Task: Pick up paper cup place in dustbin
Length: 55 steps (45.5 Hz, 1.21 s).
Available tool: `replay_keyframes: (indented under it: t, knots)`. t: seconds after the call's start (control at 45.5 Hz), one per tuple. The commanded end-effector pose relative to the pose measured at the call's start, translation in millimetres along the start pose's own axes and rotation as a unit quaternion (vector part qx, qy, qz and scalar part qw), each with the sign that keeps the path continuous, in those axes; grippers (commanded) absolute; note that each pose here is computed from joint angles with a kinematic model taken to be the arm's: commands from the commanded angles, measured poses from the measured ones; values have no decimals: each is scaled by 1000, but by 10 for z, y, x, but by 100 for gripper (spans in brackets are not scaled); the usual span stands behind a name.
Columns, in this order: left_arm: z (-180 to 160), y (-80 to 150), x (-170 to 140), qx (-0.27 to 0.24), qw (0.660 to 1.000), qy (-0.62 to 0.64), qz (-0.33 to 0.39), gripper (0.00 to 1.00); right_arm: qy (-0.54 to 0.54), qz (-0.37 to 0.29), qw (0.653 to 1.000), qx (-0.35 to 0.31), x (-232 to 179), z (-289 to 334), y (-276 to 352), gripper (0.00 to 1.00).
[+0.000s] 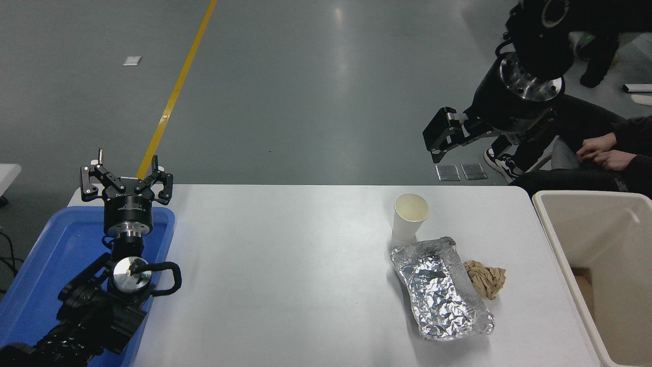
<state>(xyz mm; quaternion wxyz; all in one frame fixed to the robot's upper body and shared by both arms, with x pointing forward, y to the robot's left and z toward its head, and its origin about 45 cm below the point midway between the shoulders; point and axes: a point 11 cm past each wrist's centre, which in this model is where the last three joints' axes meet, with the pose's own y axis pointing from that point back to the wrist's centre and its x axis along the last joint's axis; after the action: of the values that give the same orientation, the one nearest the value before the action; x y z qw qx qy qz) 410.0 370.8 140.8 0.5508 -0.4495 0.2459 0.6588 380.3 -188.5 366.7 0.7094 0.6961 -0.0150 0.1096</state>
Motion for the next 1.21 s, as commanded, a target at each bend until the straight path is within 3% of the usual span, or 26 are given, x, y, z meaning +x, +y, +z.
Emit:
replay_keyframes:
  t: [0.0,0.308,0.549,1.187]
  knots:
    - [10,-3,1,-1,1000,-1,0,99,4,-50,999,12,-147,-105,-419,100]
    - [2,-1,0,0,1000,0,0,99,3,-36,999,13,-45,-44,-739,100]
    - [2,-6,-7,0,1000,0,-1,99,5,60,998,-33,164,185,-1233,100]
    - [2,-6,-7,0,1000,0,-1,99,-67,194,976,-68,130,551,-2316,100]
